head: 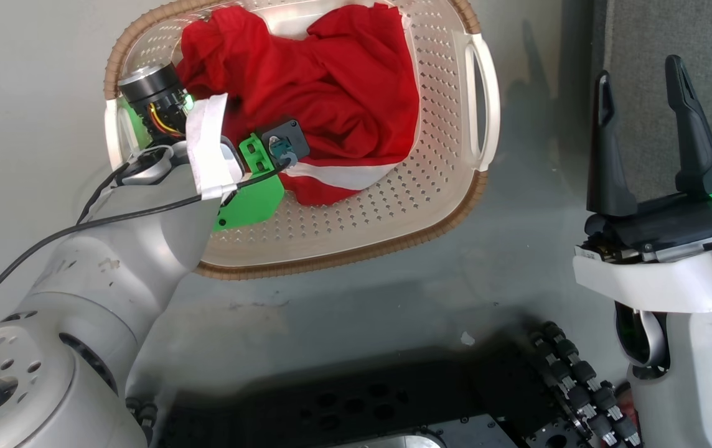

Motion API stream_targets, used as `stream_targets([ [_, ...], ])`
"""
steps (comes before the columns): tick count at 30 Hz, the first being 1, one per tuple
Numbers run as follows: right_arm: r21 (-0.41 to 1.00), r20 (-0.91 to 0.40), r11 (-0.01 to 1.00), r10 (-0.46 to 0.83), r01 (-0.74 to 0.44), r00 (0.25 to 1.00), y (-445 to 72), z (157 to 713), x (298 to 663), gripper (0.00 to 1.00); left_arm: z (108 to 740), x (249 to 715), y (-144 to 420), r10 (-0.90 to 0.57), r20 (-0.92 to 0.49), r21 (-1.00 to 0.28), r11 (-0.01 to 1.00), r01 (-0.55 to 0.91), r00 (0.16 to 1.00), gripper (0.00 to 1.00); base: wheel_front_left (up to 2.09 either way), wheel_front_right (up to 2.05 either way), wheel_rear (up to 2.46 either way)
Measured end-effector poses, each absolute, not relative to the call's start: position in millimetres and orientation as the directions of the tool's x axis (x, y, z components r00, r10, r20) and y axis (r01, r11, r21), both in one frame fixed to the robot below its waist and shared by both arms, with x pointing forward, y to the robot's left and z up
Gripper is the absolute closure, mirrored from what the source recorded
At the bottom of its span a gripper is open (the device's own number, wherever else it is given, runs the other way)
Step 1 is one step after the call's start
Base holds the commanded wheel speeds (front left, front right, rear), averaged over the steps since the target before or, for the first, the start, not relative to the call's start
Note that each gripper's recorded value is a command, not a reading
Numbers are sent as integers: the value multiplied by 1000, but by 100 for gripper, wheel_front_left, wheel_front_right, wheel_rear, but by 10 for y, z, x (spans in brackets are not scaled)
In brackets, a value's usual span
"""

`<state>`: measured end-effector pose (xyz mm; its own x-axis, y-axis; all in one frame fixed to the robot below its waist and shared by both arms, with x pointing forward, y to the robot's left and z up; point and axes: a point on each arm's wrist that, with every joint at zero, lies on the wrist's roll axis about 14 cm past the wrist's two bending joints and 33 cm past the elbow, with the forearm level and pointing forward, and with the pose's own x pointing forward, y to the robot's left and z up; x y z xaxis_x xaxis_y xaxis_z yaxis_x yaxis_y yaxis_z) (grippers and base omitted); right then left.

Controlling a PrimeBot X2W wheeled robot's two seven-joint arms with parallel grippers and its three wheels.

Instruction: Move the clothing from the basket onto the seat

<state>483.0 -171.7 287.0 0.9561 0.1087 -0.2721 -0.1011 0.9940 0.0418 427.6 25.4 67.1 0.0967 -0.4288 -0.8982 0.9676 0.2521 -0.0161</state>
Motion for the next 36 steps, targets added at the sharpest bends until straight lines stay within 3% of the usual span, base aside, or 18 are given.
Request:
stream_targets([
  [18, 60, -158, 986, 164, -156, 974, -1497, 3444, 4931, 0, 1410, 4273, 186, -532, -817, -29, 423, 906, 223, 100, 0, 0, 0],
  [23, 82, -139, 983, 172, -162, 975, -1450, 3712, 4773, 0, 1767, 4100, 168, -567, -773, -73, 528, 846, 286, 100, 0, 0, 0],
  [30, 108, -97, 979, 185, -175, 978, -1378, 4136, 4450, 0, 2387, 3990, 56, -613, -691, -68, 583, 810, 383, 100, 0, 0, 0],
  [36, 131, -13, 969, 214, -211, 977, -1254, 4573, 4204, 0, 3010, 4050, 1, -630, -567, -71, 679, 730, 531, 100, 0, 0, 0],
])
